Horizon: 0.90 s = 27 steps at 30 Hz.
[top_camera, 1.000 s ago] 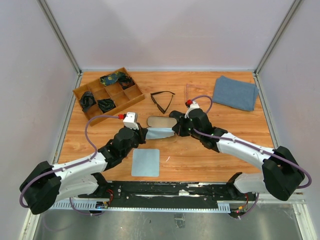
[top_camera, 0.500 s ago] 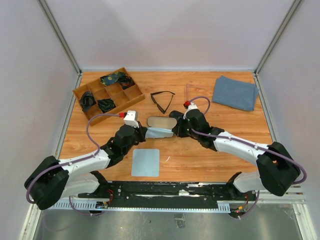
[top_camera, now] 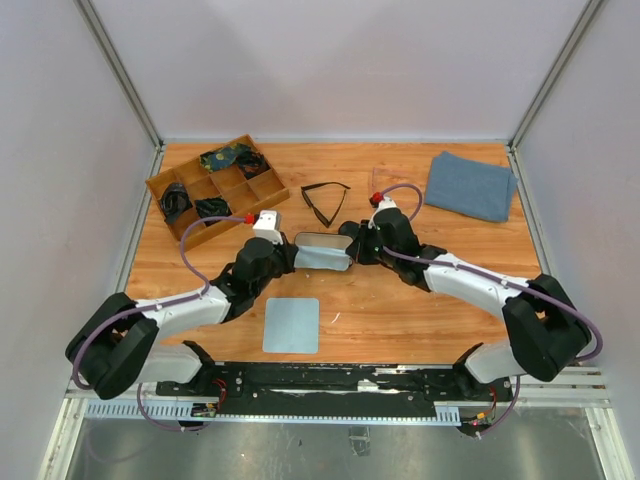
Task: Organize the sunglasses
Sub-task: Place the glasses cleaning cloth in the sunglasses case.
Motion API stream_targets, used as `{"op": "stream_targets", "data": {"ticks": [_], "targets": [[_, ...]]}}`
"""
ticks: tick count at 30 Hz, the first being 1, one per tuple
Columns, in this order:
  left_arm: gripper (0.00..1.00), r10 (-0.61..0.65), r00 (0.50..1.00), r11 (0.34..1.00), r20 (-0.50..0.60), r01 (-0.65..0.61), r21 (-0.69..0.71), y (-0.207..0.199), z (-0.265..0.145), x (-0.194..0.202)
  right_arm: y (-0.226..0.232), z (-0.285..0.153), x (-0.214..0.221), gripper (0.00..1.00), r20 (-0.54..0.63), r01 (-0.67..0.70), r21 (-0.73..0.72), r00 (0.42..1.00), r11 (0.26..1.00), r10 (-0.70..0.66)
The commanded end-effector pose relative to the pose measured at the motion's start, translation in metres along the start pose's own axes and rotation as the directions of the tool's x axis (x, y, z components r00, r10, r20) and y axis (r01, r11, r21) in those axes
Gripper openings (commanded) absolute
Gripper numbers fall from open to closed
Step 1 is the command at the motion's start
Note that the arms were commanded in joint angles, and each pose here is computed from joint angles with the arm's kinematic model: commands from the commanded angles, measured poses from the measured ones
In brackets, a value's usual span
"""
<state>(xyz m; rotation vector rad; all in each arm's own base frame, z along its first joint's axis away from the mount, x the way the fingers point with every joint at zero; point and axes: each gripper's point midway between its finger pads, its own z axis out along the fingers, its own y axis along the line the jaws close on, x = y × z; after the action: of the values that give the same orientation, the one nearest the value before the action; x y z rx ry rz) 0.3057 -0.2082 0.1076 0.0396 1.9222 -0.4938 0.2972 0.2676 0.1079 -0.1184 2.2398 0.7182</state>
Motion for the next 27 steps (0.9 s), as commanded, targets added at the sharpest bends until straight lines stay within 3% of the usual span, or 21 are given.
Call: {"op": "stream_targets", "data": {"ticks": [1,27], "targets": [[0.01,0.001,0.999,1.000,0.052,-0.002,0.019,-0.006,0.010,-0.021,0.003,0.005,-0.022,0.01,0.043,0.006,-0.017,0.999,1.000,-0.005],[0.01,0.001,1.000,1.000,0.019,-0.001,0.016,0.002,0.033,-0.011,-0.012,0.027,-0.023,0.01,0.010,-0.019,-0.011,1.000,1.000,0.019]]}}
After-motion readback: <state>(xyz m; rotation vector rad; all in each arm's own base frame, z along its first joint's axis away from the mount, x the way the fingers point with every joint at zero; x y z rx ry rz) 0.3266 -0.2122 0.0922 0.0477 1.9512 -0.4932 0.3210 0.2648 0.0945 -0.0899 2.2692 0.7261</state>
